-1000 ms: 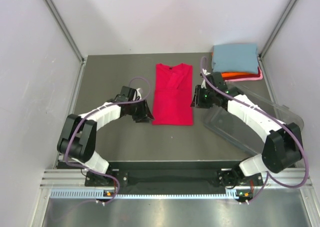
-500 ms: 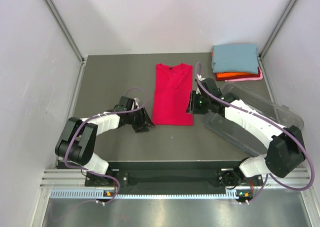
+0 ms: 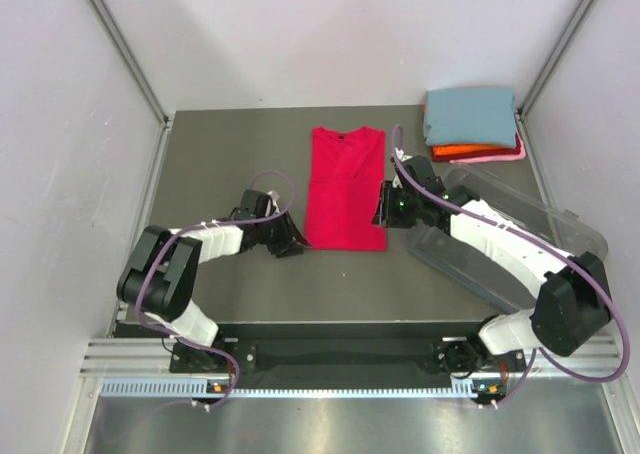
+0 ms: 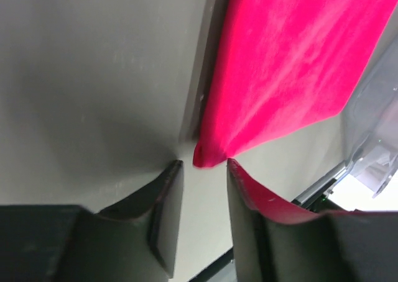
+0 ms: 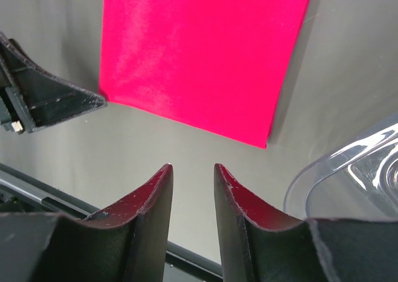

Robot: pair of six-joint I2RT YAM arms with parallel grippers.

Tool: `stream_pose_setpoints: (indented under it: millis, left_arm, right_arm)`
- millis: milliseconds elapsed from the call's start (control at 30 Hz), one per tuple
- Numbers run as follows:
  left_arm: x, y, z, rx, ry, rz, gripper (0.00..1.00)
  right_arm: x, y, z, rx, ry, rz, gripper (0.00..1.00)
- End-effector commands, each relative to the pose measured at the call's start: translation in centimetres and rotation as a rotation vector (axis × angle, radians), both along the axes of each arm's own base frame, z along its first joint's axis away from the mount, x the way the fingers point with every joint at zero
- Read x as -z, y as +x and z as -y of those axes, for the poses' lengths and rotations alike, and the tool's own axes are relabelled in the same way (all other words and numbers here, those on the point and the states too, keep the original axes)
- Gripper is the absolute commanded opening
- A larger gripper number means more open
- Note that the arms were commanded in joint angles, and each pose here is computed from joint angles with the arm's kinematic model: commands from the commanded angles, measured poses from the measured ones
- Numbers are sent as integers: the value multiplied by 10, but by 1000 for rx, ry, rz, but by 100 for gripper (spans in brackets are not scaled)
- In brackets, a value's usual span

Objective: Fold and stack the t-shirts
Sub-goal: Fold the tshirt

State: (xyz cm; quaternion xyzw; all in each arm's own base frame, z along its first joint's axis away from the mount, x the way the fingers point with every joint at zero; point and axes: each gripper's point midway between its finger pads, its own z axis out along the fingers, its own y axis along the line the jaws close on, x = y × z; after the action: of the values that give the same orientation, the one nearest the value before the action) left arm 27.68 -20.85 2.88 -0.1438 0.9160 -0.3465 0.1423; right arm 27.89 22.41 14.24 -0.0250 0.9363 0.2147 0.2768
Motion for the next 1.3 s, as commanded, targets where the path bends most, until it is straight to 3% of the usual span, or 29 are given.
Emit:
stream_pose_setpoints:
  millis: [0,67,167,233,500,767,1167,1200,1267]
  left_arm:
    - [6,15,2,-14,9,32,38]
    - [8,16,2,-13,13,24,33]
    - [9,15,1,-8,18,23,17]
    - [9,14,1,-3,23,23,0]
    - [7,1,-9,26,103,3,0]
    - [8,-35,-33,32,191,-16,0]
    - [12,-93,-50,43,190,-31,0]
    - [10,-93,-50,37,186,-16,1]
    - [5,-89,-50,30,186,-1,17]
  right_arm:
    - [-12,4,-4,3,27,47,34]
    - [-10,4,-4,2,23,42,34]
    - [-9,2,-3,-4,18,42,34]
    - [-6,-3,-1,-10,11,34,34]
    - [-6,-27,7,-2,-1,22,36]
    - [16,-70,-8,42,27,-29,36]
    - [46,-104,-37,182,189,-79,39]
    - [47,-104,-38,193,199,-81,39]
    - [48,-103,-40,225,237,-79,40]
